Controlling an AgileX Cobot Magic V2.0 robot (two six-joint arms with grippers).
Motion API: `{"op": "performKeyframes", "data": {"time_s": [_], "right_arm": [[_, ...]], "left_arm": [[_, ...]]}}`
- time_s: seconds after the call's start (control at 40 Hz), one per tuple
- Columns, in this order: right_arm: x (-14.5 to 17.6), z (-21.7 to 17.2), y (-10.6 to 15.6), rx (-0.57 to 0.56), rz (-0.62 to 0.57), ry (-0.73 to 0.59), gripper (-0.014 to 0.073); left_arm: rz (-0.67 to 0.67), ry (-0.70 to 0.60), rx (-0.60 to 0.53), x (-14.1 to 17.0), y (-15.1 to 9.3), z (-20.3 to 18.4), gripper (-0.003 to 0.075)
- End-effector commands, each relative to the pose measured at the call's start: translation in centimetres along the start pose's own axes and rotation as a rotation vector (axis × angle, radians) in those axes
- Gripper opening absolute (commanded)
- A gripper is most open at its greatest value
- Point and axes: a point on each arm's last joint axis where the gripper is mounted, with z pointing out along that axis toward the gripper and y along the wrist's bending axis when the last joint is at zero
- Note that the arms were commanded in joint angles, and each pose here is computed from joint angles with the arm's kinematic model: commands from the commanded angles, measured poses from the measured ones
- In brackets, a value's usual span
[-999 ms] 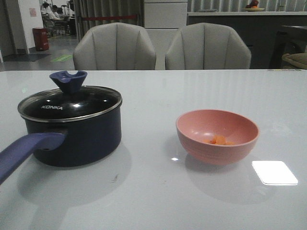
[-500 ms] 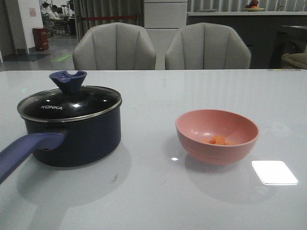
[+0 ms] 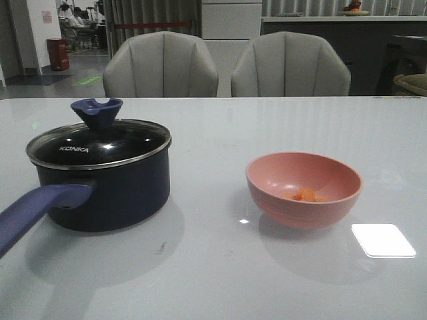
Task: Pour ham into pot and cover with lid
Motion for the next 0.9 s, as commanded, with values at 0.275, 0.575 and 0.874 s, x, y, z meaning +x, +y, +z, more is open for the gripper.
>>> {"op": "performKeyframes", "data": {"time_s": [0.275, 0.575, 0.874], "right_arm": [[-1.0, -0.2, 0.0, 0.008, -0.013, -0.103, 0.0148], [-1.0, -0.2, 0.0, 0.008, -0.013, -0.103, 0.0148], [-1.0, -0.2, 0.0, 0.008, -0.013, -0.103, 0.0148]], "left_arm": [[0.076, 0.105, 0.098, -9.0, -5.0, 6.2, 0.0617], [0.048, 0.285, 0.096, -11.9, -8.3, 12.7, 0.0617], [0.02, 0.418, 0.053, -12.4, -9.1, 16.5, 0.0617]]}}
